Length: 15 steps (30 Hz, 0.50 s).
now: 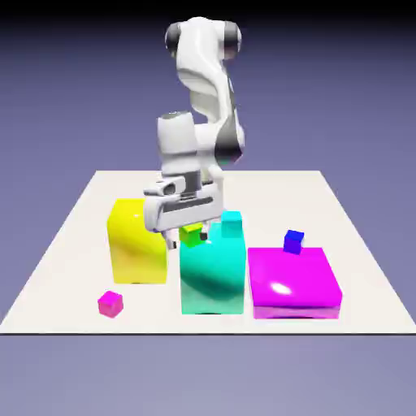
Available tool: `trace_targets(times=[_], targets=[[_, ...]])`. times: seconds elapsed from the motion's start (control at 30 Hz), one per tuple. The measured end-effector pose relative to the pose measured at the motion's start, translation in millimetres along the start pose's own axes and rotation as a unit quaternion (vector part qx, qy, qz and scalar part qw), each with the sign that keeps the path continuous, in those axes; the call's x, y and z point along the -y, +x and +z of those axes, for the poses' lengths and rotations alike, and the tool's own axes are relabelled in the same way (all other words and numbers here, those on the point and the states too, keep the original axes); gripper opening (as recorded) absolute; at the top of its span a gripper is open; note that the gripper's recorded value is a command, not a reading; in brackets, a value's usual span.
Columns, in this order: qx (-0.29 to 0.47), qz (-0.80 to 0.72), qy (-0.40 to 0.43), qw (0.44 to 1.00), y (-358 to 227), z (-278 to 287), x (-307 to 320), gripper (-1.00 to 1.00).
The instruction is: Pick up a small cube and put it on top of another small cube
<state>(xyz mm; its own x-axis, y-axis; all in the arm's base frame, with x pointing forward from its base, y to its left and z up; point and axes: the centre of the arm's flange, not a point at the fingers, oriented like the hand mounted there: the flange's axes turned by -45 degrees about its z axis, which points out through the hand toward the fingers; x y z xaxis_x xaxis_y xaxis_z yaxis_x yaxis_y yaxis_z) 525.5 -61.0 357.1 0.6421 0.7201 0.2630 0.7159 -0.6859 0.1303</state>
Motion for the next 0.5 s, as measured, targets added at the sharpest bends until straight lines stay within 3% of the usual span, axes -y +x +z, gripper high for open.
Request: trace_targets(times=[0.33, 0.5], targets=[[0.050, -0.176, 0.057, 0.981, 9.6, 40.3, -35.2, 0.00], [0.094, -0.191, 0.072, 0.974, -79.3, 89.3, -63.3, 0.00]])
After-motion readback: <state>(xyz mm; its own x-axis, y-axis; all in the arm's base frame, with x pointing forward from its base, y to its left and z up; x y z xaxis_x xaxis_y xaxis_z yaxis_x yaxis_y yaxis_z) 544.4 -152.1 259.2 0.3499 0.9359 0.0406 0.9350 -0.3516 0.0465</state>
